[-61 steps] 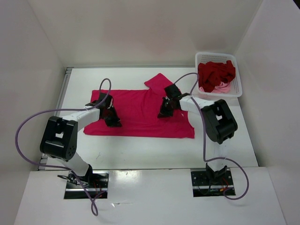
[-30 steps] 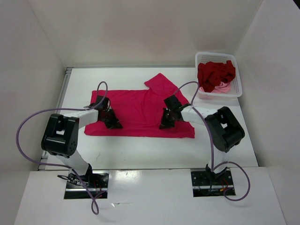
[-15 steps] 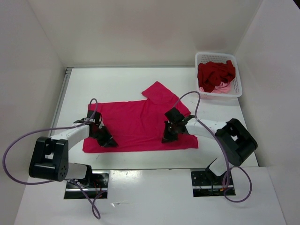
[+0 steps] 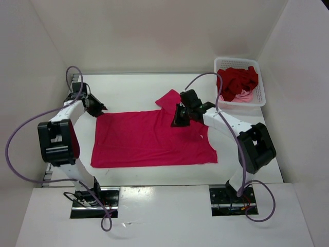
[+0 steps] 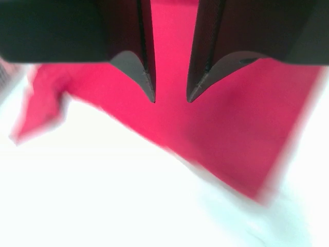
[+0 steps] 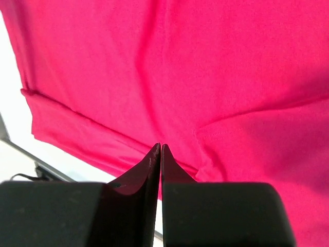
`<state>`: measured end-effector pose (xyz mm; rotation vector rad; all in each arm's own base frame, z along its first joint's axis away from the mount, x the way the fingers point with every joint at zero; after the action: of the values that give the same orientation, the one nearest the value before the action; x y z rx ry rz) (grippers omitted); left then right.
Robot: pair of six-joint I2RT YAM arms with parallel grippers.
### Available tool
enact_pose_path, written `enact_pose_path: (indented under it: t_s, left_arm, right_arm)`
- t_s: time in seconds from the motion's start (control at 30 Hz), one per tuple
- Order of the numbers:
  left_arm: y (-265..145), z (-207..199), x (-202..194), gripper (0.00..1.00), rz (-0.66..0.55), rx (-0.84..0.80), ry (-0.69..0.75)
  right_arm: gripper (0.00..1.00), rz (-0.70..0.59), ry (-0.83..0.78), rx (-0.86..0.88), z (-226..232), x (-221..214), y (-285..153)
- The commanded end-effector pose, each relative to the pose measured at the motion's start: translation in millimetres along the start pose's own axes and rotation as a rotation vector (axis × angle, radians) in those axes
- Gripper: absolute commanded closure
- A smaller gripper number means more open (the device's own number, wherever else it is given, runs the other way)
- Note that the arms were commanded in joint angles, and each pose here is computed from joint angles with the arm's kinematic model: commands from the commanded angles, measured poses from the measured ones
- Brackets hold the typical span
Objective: Fold and stack the t-shirts
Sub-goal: Grap the side of the flattened tshirt furthest away from the robot with both arms
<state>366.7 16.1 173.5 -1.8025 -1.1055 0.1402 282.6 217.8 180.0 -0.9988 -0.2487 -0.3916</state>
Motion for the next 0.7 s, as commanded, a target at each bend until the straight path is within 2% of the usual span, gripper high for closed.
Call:
enact_pose_path:
  t_s: [0.0,0.17,0.47,0.67]
  left_arm:
    - [23,18,29,0.61,-0.085,0.127,-0.001]
    - [45,34,46,0.53,-0.129,0.225,0.014]
    - [73,53,44,0.53,-0.113,0.318,0.020]
    - [84,60,39,0.54,-0.090,0.334,0.028]
  right_arm:
    - [0.94,0.006,-0.061,0.034,8,9,8]
    - [0.93,0.012,-0.065,0.060,7,19,14]
    - [0.89,0.006,-0.093,0.091,15,37,27]
    - [0.76,-0.036,-0.084,0.093,16,68,40]
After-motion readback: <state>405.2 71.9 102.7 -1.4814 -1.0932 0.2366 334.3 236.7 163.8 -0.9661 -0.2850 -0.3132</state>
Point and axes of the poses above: each gripper's point midway between its finger pads, its own y axis out along the fingers, its own z axis along the line the jaws close on, x = y × z, the point moved 9 cm from there along -y, back along the fingers, and after that the axes turned 2 degrees about y, right-handed, at the moved point
